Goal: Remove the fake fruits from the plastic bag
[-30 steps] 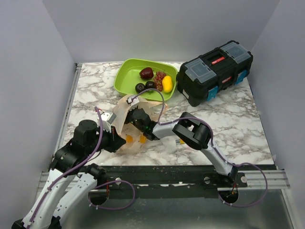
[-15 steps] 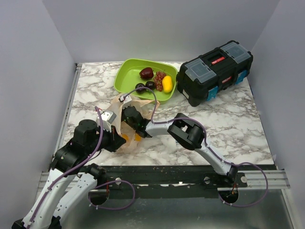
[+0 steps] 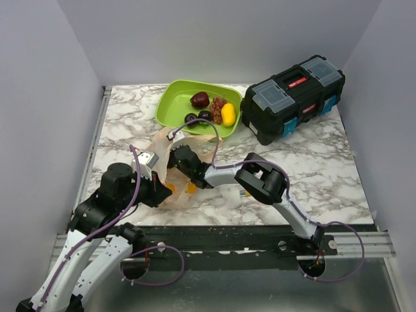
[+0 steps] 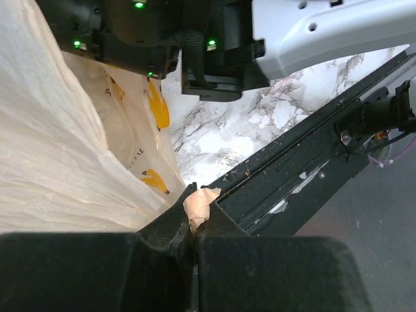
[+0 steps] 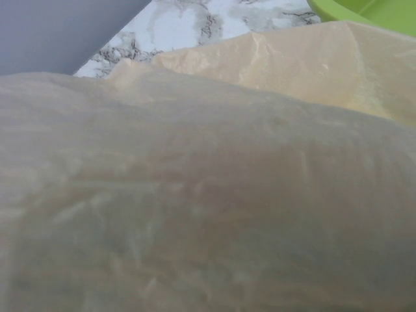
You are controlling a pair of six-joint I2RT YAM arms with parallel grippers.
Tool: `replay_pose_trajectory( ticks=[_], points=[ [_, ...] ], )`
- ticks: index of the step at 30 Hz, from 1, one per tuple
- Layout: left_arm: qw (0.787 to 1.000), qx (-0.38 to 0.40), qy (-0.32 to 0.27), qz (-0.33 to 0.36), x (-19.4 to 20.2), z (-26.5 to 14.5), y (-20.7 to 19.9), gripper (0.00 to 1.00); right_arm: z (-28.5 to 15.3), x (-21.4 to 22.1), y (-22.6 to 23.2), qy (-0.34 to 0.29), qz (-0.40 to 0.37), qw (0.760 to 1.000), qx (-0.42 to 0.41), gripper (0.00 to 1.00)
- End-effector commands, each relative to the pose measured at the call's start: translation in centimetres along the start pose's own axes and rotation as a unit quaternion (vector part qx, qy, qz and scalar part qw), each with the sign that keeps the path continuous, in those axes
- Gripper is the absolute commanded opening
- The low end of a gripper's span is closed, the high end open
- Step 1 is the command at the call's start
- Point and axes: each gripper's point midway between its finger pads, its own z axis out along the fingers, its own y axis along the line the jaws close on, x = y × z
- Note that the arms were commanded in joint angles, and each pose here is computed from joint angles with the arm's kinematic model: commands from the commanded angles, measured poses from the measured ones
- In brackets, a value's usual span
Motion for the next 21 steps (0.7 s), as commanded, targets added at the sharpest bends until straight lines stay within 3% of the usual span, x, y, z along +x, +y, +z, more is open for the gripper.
replay_pose_trajectory(
  ticks=[1, 15, 21],
  points=[
    [1.0, 0.003, 0.001, -0.002, 0.2, 0.0, 0.0, 0.0, -2.6, -1.8, 0.7, 0.005, -0.002, 1.0, -0.025, 0.34],
    [1.0, -0.006, 0.0, -0.008, 0.1, 0.1, 0.3, 0.0, -10.1, -2.6, 2.2, 0.051, 0.052, 0.994, -0.086, 0.09],
    [1.0, -0.01, -0.002, -0.011, -0.1, 0.1, 0.5, 0.0, -14.1, -5.6, 2.9, 0.044, 0.057, 0.991, -0.109, 0.01]
  ],
)
